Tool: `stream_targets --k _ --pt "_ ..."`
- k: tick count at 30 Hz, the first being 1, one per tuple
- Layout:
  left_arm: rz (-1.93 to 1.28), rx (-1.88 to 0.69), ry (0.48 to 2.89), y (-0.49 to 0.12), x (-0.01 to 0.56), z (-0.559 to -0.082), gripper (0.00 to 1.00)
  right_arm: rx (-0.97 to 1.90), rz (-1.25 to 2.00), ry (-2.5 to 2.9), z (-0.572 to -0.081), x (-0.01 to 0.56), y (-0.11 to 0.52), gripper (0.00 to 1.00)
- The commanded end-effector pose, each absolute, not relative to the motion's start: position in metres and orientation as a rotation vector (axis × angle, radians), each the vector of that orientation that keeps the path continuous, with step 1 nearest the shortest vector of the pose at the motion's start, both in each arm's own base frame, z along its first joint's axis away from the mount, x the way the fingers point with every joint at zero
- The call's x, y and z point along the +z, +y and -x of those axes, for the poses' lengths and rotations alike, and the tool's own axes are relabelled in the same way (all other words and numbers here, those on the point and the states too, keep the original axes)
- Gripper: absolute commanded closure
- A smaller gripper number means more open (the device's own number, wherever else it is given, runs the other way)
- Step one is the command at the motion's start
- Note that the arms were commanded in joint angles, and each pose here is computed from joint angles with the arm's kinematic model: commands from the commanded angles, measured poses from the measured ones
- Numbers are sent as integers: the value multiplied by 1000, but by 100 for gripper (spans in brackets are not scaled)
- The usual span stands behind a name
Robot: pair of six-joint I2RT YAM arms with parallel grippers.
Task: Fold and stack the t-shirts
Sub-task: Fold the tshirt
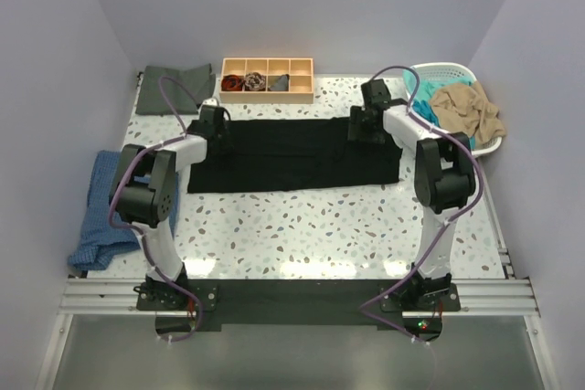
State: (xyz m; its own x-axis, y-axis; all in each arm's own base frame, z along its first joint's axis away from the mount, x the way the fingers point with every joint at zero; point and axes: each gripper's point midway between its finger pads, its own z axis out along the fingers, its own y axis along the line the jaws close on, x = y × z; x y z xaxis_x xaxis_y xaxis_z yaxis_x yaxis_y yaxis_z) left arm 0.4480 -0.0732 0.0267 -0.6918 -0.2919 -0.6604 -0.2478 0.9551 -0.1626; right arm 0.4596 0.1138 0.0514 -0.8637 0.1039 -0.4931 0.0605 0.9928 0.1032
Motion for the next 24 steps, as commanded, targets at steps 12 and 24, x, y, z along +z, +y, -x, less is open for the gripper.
stream_targets --k 12,24 --pt "236 -144 2601 -136 -23 -356 63 117 -175 2741 -491 2 122 40" --pt "-5 -361 2832 -197 -11 -168 62 225 -67 2757 -536 -2 147 38"
